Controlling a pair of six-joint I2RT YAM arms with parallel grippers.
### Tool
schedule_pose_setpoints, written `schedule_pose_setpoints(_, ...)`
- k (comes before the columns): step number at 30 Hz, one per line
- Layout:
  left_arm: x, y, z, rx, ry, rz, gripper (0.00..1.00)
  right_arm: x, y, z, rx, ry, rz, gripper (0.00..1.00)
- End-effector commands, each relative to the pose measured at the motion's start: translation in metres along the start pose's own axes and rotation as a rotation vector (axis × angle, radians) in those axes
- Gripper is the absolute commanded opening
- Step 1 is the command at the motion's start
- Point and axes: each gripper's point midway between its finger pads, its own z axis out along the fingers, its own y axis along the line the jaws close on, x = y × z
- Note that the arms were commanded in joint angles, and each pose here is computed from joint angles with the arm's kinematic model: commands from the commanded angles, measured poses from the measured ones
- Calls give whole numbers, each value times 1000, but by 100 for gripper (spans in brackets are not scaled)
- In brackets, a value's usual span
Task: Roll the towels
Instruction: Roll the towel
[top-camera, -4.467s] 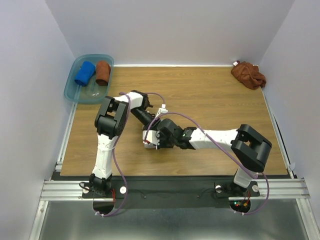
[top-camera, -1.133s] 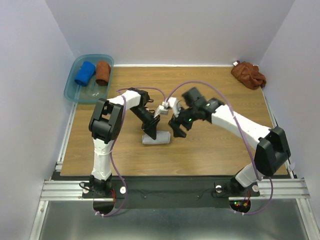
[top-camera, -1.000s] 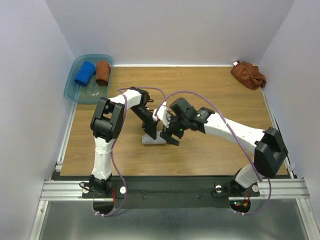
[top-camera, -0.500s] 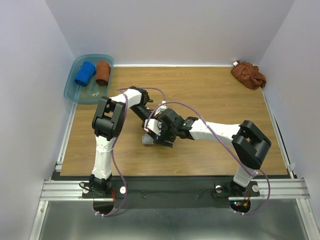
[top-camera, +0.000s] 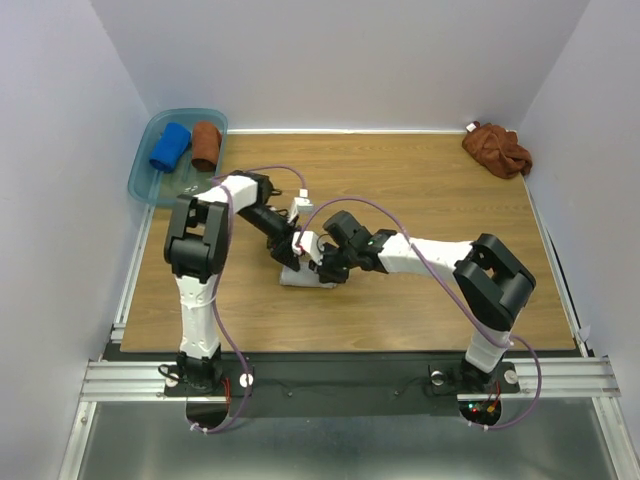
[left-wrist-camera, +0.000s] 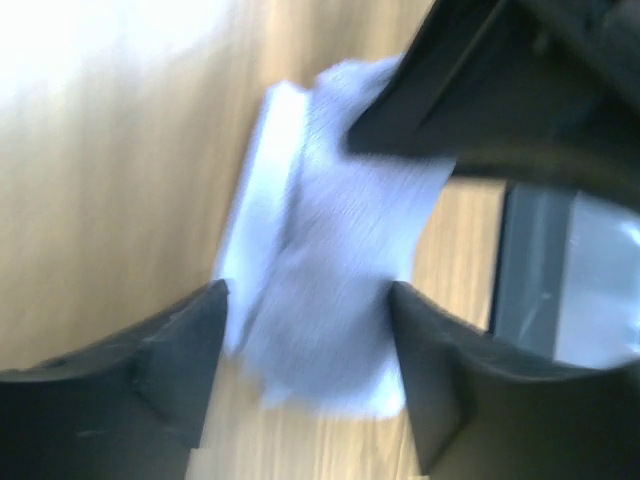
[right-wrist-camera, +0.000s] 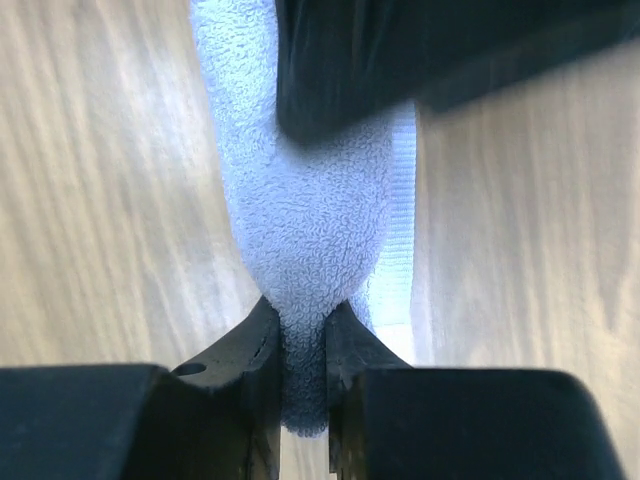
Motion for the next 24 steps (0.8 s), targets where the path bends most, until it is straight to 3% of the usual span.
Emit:
schedule_pose_setpoints(1, -8, 9, -63, -211, -65, 103, 82, 20, 34, -2, -228, 35, 177, 1)
schedule_pose_setpoints(6, -6, 10, -122, -401, -167, 113, 86, 21, 34, -2, -317, 40, 295, 0)
schedule_pose_setpoints(11, -4, -21, -153, -716, -140, 375, 91, 13, 31, 1, -432, 20, 403, 1)
schedule_pose_setpoints(14, -3, -46, -126, -832, -28, 588, 94, 16, 25, 6, -482, 21, 479, 0)
schedule_pose_setpoints(18, -9, -73, -89, -912, 11, 879, 99, 19, 19, 10, -547, 17, 567, 1)
schedule_pose_setpoints(24, -11, -72, -47, -903, 74, 997, 98, 19, 23, 15, -624, 20, 599, 0)
